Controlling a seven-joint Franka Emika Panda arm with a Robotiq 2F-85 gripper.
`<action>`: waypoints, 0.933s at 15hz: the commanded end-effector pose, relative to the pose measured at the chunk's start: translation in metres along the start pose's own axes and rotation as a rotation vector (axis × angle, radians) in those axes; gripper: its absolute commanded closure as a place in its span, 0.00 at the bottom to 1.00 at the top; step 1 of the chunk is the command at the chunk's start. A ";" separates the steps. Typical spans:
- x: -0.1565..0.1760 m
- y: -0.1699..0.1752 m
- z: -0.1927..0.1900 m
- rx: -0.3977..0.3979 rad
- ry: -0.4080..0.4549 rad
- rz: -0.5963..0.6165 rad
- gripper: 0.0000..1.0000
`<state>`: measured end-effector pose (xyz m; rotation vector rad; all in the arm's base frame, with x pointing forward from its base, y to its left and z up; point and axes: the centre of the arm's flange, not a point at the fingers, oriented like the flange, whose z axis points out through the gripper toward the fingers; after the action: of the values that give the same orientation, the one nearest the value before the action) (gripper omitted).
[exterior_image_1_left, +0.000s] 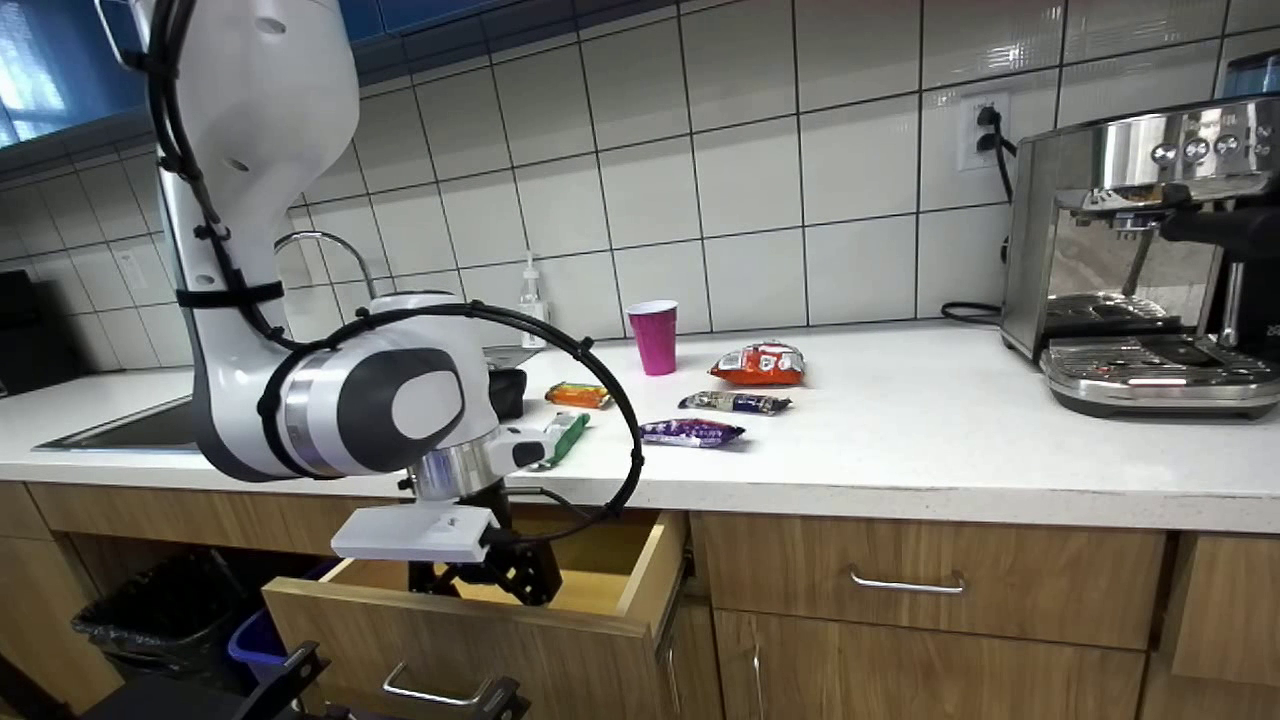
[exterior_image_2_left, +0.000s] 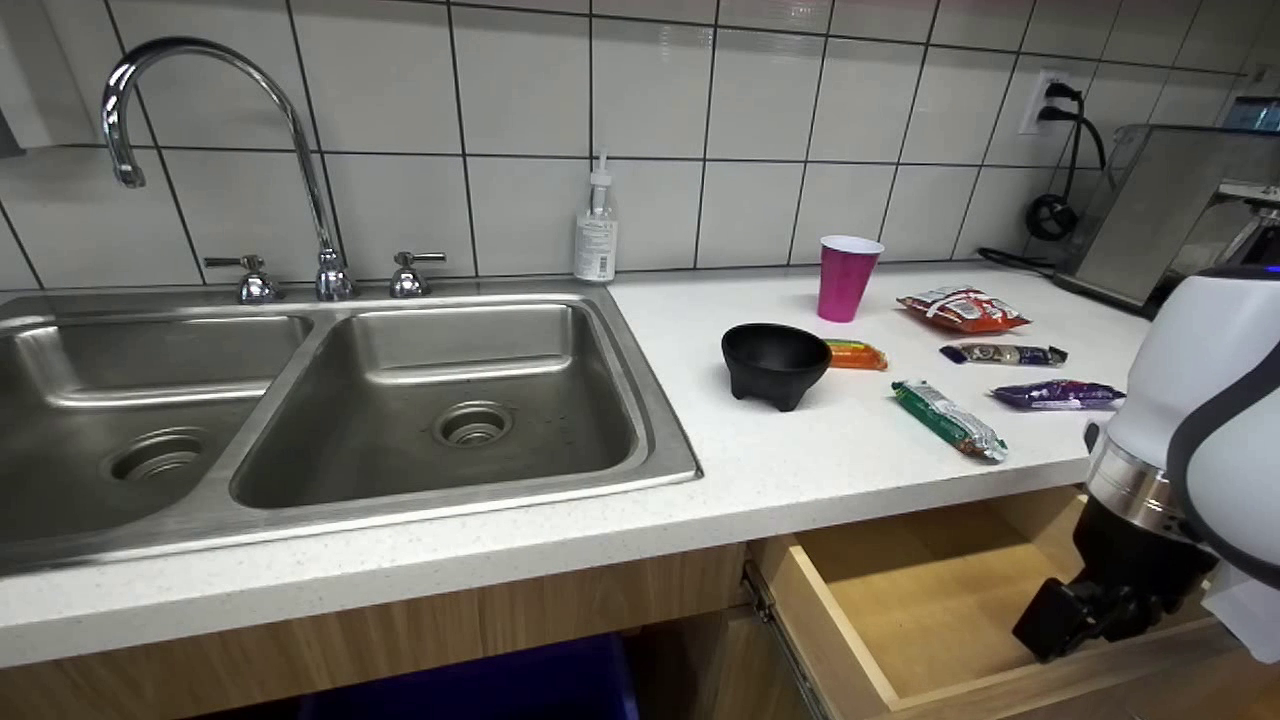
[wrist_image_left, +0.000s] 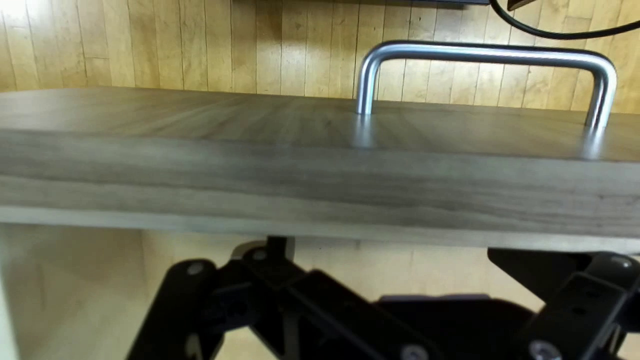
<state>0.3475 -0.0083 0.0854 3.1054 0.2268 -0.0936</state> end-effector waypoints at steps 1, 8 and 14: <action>-0.072 -0.015 -0.019 0.020 -0.070 -0.002 0.00; -0.075 -0.016 -0.018 0.016 -0.091 -0.007 0.00; -0.070 -0.020 -0.030 0.025 -0.040 0.017 0.00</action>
<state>0.3411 -0.0036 0.0806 3.1088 0.2293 -0.1781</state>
